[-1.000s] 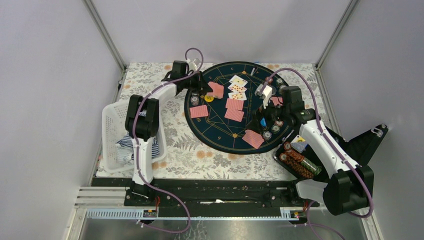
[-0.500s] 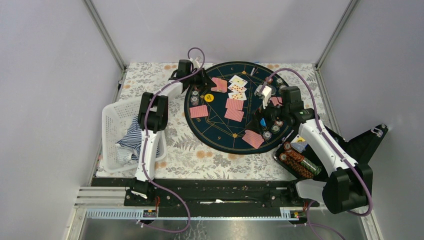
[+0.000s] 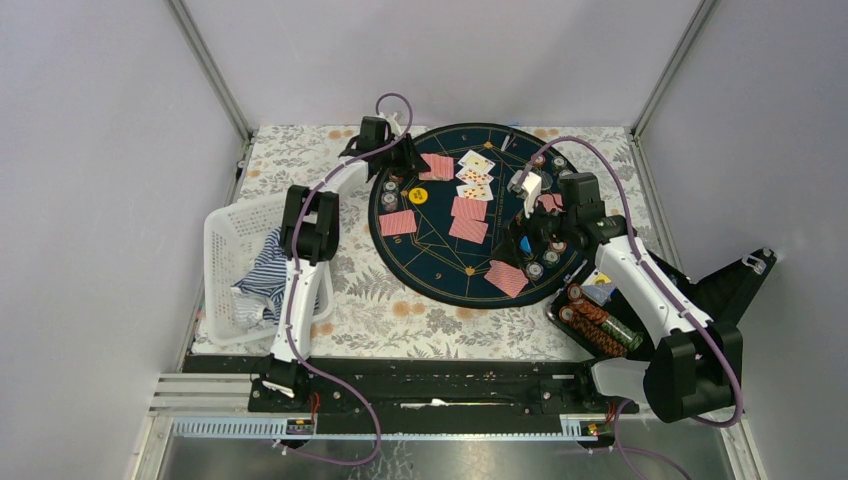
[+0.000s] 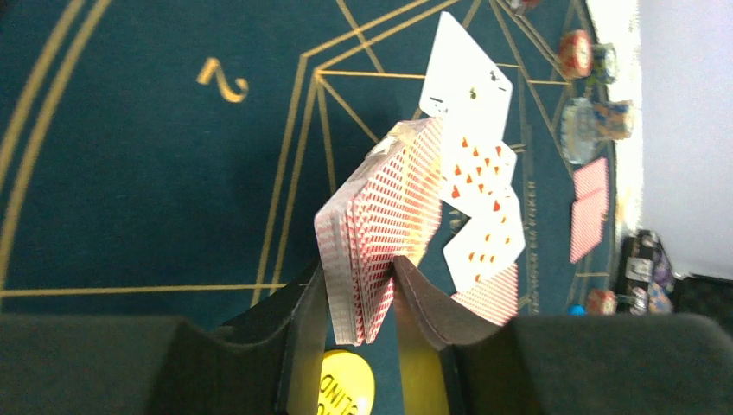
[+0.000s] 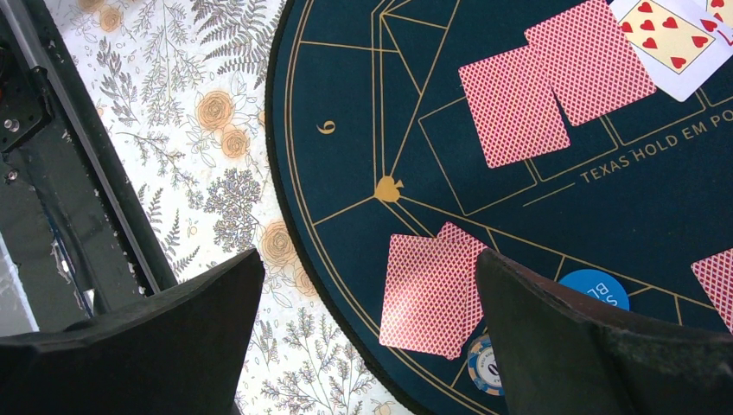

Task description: Distribute texas hold em gaming equipment

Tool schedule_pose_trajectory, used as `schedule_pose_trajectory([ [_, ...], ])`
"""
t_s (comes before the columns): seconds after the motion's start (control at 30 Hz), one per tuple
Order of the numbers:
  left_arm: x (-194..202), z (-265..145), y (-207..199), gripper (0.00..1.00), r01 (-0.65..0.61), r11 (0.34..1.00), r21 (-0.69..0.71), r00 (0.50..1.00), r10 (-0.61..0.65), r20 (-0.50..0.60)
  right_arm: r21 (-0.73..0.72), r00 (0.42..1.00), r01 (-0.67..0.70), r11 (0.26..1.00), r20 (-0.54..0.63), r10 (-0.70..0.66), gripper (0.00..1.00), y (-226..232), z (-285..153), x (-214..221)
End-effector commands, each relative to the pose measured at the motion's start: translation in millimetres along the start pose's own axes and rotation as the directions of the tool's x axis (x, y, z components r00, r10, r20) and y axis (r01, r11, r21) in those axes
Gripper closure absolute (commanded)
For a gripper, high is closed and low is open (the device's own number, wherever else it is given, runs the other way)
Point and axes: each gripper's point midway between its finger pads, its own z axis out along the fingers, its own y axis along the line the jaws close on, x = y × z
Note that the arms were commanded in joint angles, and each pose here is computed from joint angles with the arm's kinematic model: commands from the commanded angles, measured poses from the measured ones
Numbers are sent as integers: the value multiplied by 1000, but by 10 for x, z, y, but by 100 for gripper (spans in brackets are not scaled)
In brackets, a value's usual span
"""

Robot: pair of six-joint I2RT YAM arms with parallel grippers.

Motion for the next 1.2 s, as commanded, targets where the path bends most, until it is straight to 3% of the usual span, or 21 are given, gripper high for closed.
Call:
schedule_pose_trajectory([
  [0.0, -307, -62, 178, 61, -76, 988, -131, 993, 88, 84, 5, 999, 24, 1000, 21, -25, 0, -38, -16, -75],
  [0.2, -435, -140, 218, 47, -116, 973, -201, 985, 139, 106, 11, 999, 27, 1000, 23, -27, 0, -48, -18, -79],
  [0.43, -760, -419, -144, 31, -210, 953, -218, 957, 246, 154, 29, 999, 24, 999, 35, -25, 0, -66, -38, -126],
  [0.63, -997, -858, -500, 2, -327, 910, -255, 909, 377, 177, 78, 998, 32, 996, 53, -36, 0, -98, -110, -198],
  [1.07, -722, -2113, -1255, 1, -535, 806, -254, 806, 577, 132, 197, 994, 29, 980, 97, -49, 0, -121, -360, -381],
  [1.17, -539, -2403, -1347, 1, -603, 757, -251, 758, 642, 116, 198, 996, 24, 980, 85, -42, 0, -98, -393, -371],
])
